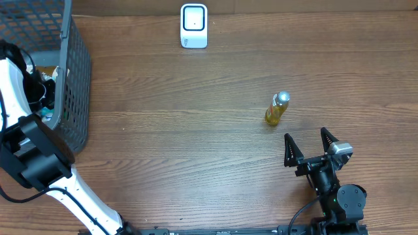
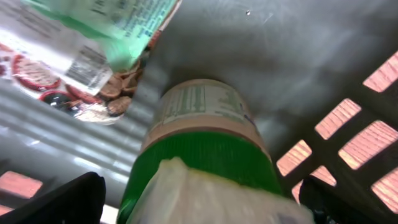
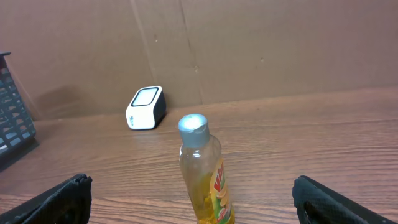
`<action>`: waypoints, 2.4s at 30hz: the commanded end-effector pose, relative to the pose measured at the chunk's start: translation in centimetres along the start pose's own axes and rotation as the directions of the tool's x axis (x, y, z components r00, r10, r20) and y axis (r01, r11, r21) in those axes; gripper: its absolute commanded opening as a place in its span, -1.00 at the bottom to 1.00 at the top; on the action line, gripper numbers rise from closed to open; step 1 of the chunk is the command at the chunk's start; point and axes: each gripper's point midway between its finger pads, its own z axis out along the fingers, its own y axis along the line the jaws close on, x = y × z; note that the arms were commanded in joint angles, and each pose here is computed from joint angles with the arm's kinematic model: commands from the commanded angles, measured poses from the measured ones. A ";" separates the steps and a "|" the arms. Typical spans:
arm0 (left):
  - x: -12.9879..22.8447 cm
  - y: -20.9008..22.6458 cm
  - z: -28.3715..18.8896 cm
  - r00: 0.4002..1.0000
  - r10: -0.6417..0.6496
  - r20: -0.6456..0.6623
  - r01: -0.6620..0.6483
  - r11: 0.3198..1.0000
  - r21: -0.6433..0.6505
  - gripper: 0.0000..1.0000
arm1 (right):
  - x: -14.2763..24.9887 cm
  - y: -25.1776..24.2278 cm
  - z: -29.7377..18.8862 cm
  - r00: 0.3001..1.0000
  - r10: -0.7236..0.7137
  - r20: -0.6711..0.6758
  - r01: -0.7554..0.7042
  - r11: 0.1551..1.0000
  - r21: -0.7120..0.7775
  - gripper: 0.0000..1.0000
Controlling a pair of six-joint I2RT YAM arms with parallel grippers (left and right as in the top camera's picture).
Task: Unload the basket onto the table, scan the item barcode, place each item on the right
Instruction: 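Move the left gripper back into the basket and grasp the green-capped bottle, then lift the green-capped bottle out and carry it toward the scanner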
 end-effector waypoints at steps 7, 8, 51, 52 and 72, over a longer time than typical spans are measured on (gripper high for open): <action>0.4 -0.8 2.0 0.999 0.010 -0.031 -0.008 0.999 0.053 0.75 | 0.2 -0.1 0.0 1.000 -0.001 0.006 0.001 1.000 0.003 1.00; 0.4 -0.8 2.0 1.000 0.010 -0.029 -0.008 0.999 0.054 0.68 | 0.2 -0.1 0.0 1.000 -0.001 0.006 0.001 1.000 0.003 1.00; 9.5 -9.5 -34.4 0.722 -0.040 0.691 -0.322 0.864 0.386 -0.92 | 0.2 -0.1 0.0 1.000 -0.001 0.006 0.001 1.000 0.003 1.00; 10.7 -10.3 -35.1 0.706 -0.018 0.708 -0.355 0.856 0.375 -0.92 | 0.2 -0.1 0.0 1.000 -0.001 0.006 0.001 1.000 0.003 1.00; 24.1 -26.4 -17.6 0.760 0.571 0.309 -0.623 0.776 0.097 -0.76 | 0.2 -0.1 0.0 1.000 -0.001 0.006 0.001 1.000 0.003 1.00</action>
